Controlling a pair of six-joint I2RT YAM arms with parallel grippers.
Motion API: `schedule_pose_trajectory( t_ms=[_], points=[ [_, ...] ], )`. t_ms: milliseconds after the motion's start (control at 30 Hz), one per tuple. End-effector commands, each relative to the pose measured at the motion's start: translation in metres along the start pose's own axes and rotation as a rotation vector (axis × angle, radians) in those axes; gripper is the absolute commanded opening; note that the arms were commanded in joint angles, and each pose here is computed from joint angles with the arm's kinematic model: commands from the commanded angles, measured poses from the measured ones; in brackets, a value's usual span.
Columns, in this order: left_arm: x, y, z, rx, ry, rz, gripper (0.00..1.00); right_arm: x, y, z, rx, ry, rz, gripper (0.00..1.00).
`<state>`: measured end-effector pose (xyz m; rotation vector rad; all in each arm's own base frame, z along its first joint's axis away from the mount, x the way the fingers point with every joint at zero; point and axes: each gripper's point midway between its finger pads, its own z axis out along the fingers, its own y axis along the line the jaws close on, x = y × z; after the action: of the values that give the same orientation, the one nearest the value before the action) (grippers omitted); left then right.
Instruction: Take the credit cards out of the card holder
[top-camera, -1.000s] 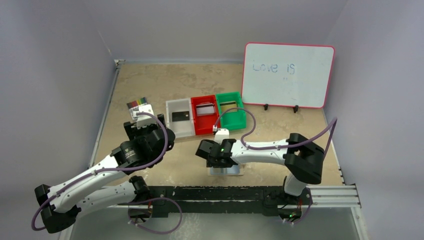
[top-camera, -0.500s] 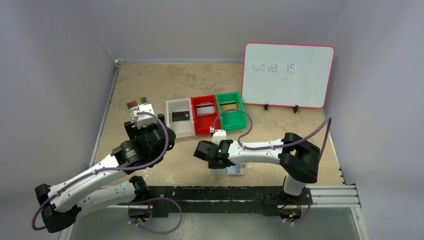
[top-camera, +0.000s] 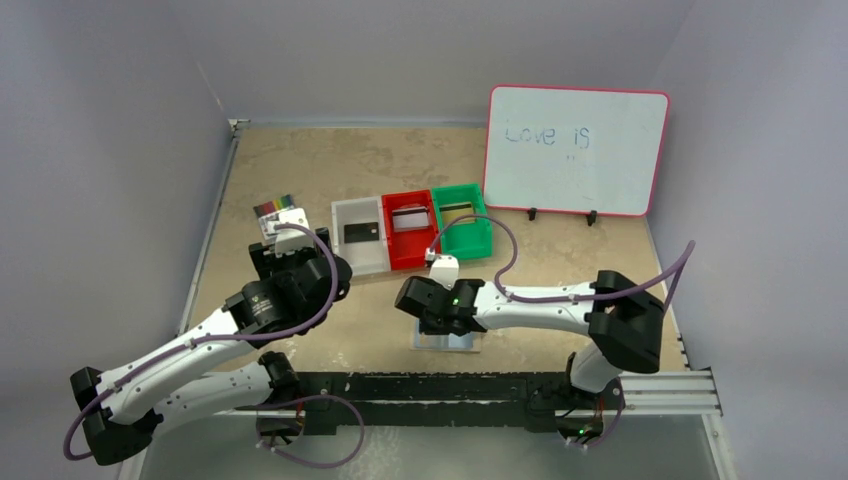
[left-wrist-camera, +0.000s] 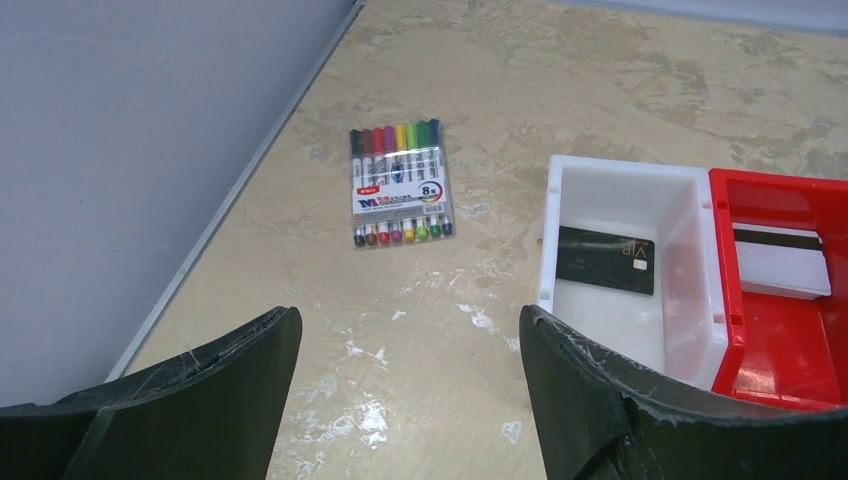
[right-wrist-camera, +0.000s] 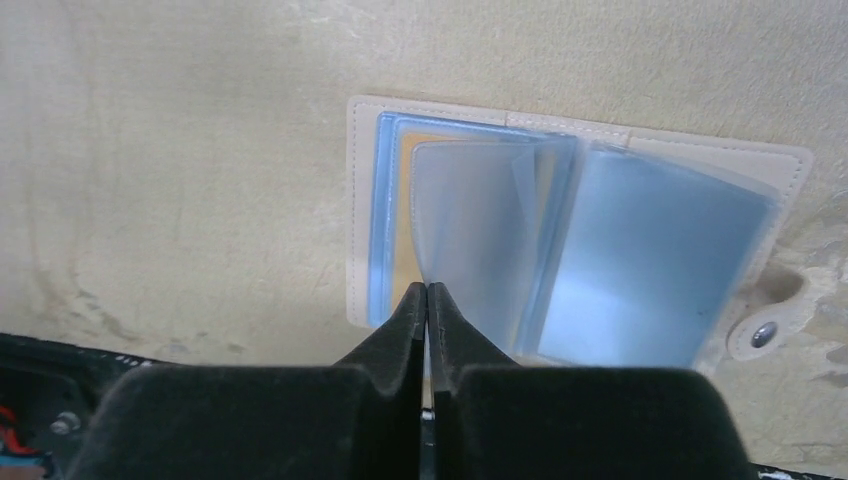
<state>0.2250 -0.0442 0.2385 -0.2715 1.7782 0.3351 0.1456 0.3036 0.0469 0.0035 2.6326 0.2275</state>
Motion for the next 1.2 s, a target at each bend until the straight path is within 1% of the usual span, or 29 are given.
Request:
schedule_pose_trajectory(
  t_ms=[0,167,367,500,600,667,767,800,833,1000,1100,1167],
  points=[
    [-0.016,0.001,-0.001,-0.012,-0.023,-0.051,0.79,-0.010,0.001,-0.009,-0.020,-0.039,0.051,0.00],
    [-0.016,0.000,-0.001,-0.013,-0.021,-0.049,0.79,-0.010,-0.020,-0.012,0.056,-0.053,0.113,0.00],
    [-0.015,-0.002,-0.001,-0.011,-0.017,-0.040,0.79,-0.007,-0.028,-0.020,-0.029,-0.067,0.184,0.02],
    [-0.013,-0.004,0.000,-0.009,-0.013,-0.030,0.79,-0.008,-0.033,-0.024,-0.112,-0.076,0.246,0.07],
    [-0.013,-0.005,0.000,-0.008,-0.010,-0.025,0.79,-0.005,-0.047,-0.025,-0.101,-0.075,0.322,0.11],
    [-0.012,-0.006,0.000,-0.007,-0.009,-0.024,0.79,-0.001,-0.063,-0.026,-0.058,-0.076,0.364,0.20],
    [-0.012,-0.006,0.000,-0.006,-0.008,-0.024,0.79,0.001,-0.083,-0.029,0.001,-0.085,0.402,0.22],
    [-0.012,-0.006,0.000,-0.005,-0.007,-0.024,0.79,0.002,-0.089,-0.031,0.023,-0.084,0.418,0.25],
    [-0.012,-0.006,0.000,-0.006,-0.008,-0.023,0.79,0.004,-0.096,-0.034,0.044,-0.085,0.425,0.32],
    [-0.011,-0.010,0.001,-0.009,-0.003,-0.007,0.78,-0.003,-0.109,-0.047,0.078,-0.114,0.458,0.34],
    [-0.009,-0.013,0.002,-0.008,0.002,0.007,0.77,-0.018,-0.097,-0.057,0.013,-0.147,0.419,0.35],
    [-0.007,-0.015,0.002,-0.006,0.008,0.013,0.77,-0.030,-0.079,-0.064,-0.066,-0.170,0.387,0.37]
  ],
)
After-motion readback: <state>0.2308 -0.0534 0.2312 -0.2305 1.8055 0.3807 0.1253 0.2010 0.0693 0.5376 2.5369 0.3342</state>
